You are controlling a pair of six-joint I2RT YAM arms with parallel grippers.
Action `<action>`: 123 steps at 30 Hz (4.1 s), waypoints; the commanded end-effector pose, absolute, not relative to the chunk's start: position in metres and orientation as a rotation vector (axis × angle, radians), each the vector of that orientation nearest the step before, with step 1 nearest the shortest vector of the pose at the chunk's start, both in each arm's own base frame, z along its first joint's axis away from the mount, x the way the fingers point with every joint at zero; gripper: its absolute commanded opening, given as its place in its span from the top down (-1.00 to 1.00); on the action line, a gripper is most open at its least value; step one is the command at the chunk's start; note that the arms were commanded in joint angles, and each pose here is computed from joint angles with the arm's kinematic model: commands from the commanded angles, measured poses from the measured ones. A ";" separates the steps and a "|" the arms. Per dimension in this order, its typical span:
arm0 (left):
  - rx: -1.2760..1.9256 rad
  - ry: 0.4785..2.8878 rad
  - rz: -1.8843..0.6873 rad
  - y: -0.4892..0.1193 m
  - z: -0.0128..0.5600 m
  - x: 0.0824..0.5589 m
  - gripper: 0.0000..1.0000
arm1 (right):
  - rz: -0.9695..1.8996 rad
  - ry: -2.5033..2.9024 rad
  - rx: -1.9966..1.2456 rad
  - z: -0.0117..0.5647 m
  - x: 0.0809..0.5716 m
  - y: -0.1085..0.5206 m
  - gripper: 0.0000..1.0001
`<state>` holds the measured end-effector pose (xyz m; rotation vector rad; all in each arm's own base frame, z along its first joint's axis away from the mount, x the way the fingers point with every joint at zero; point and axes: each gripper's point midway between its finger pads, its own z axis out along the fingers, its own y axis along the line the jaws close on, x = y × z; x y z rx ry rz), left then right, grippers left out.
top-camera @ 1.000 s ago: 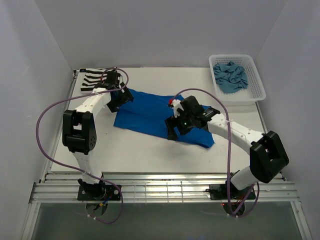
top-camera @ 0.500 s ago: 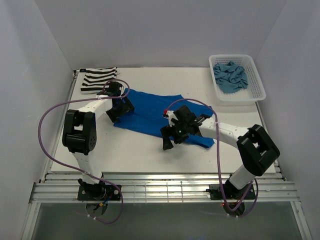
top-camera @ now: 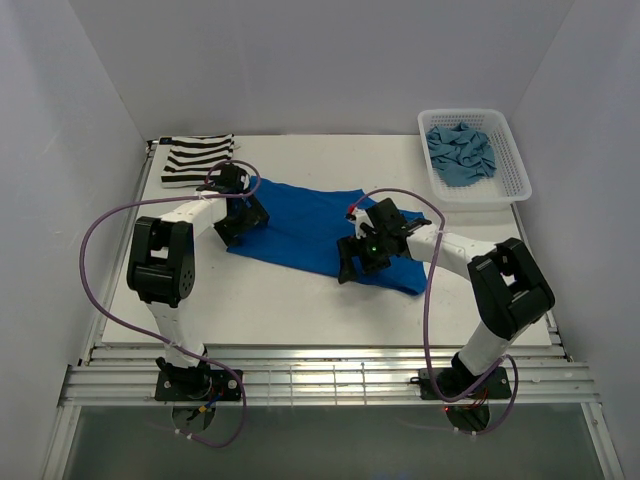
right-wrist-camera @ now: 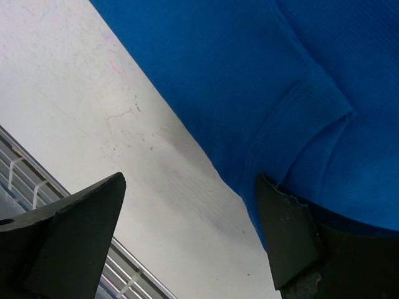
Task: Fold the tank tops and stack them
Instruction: Fold the tank top
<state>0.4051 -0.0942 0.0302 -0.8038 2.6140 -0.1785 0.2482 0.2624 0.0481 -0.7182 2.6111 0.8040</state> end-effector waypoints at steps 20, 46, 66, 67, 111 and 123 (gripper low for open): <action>-0.865 2.633 -0.068 -0.075 0.014 0.388 -0.96 | 0.607 2.567 -0.506 0.094 0.263 0.192 -0.80; -0.840 2.589 -0.104 -0.077 0.033 0.399 -0.96 | 0.594 2.729 -0.213 0.051 0.228 0.145 -0.80; -0.896 2.590 -0.057 -0.072 0.029 0.394 -0.96 | 0.591 2.721 -0.109 0.035 0.263 0.125 -0.80; -0.900 2.591 -0.056 -0.072 0.028 0.393 -0.96 | 0.585 2.720 -0.100 0.033 0.265 0.123 -0.80; -0.652 2.376 0.052 -0.027 0.104 0.541 -0.96 | 0.418 2.189 -0.479 0.201 0.500 0.254 -0.80; -0.620 2.449 -0.034 -0.035 0.044 0.571 -0.45 | 0.451 2.215 -0.471 0.138 0.556 0.285 -0.80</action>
